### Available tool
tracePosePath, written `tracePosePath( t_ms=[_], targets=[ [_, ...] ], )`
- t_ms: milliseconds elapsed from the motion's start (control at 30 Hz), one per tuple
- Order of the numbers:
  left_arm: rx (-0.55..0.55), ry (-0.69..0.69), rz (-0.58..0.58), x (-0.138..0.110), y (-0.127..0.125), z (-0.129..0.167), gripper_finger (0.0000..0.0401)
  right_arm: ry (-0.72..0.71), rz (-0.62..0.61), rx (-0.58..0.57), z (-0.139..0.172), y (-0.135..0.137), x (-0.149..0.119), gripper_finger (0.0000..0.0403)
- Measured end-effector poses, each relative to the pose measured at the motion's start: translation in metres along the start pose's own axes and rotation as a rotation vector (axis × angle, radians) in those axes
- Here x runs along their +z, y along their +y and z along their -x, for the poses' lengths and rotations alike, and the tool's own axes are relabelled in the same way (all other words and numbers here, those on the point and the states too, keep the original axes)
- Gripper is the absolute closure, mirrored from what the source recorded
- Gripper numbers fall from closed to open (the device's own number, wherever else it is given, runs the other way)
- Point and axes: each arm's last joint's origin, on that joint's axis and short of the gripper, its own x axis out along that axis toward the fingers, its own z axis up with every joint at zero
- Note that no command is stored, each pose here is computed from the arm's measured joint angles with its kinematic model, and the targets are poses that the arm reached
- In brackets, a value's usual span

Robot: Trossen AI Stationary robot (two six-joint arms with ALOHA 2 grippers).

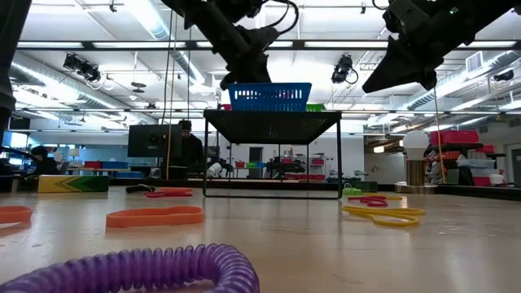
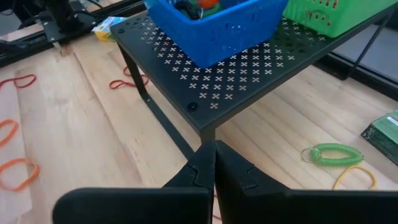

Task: Pick & Place Office Desk Supplies
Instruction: Put the orange spring keychain into the blue bin on the shelf, then put the orange rubber band into the green bin on the shelf

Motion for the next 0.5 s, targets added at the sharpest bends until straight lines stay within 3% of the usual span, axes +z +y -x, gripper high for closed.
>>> tracePosePath(
  t_ms=[233,500],
  targets=[
    [-0.070,0.050,0.017,-0.0039,0.0003,-0.0059,0.0364,-0.001,0.006,-0.002,0.0000,0.0000,0.0000,0.0396],
    [-0.079,0.043,0.006,-0.0027,-0.0003,-0.0035,0.0287,-0.002,0.011,-0.003,0.0000,-0.0001,0.0000,0.0396]
  ],
)
